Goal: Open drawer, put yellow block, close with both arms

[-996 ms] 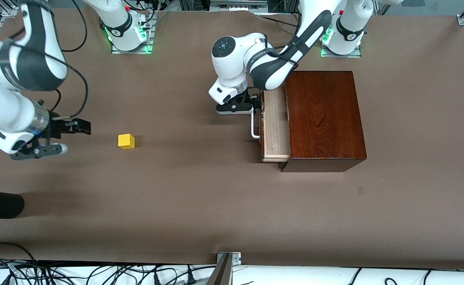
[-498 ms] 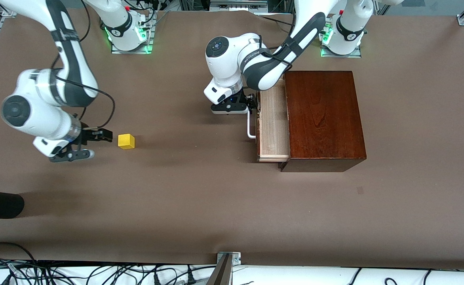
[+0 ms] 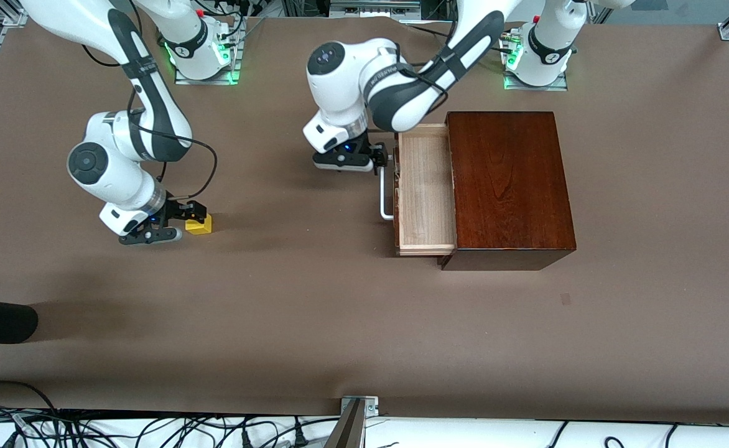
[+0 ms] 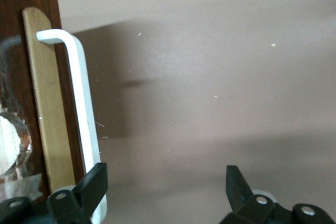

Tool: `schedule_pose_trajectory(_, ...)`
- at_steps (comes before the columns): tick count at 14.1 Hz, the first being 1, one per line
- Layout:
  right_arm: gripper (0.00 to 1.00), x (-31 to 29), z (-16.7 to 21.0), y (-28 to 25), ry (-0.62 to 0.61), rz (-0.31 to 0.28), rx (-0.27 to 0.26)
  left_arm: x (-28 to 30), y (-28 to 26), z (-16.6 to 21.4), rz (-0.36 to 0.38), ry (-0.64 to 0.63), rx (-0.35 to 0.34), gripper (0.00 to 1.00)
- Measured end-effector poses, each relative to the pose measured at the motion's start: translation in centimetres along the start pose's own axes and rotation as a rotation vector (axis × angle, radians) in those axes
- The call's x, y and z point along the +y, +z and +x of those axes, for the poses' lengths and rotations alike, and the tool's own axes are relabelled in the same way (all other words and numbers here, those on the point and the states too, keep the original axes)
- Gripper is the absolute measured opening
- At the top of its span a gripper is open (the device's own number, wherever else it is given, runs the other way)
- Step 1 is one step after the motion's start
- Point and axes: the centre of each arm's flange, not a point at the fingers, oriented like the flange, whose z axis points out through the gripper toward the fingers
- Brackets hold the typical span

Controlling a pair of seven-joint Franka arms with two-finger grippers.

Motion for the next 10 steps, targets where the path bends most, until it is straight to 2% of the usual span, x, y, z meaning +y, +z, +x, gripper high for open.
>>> schedule_pose_trajectory(3, 1.0, 0.2, -0.9, 2.6, 0.002, -0.006, 0.009, -0.4, -1.3, 0.2, 0.024, 0.031, -0.022, 1.0)
schedule_pose_trajectory(5, 1.0, 0.2, -1.4, 4.0, 0.003, -0.009, 0.002, -2.3, -4.1, 1.3, 0.005, 0.044, -0.054, 1.0)
schedule_pose_trajectory(9, 0.97, 0.3, -1.7, 5.1, 0.004, -0.011, -0.01, -13.5, -13.1, 6.0, -0.035, 0.022, -0.074, 1.0)
schedule_pose_trajectory(10, 0.91, 0.3, -1.7, 5.2, 0.004, -0.011, -0.012, -16.8, -15.0, 6.9, -0.042, 0.003, -0.075, 1.0)
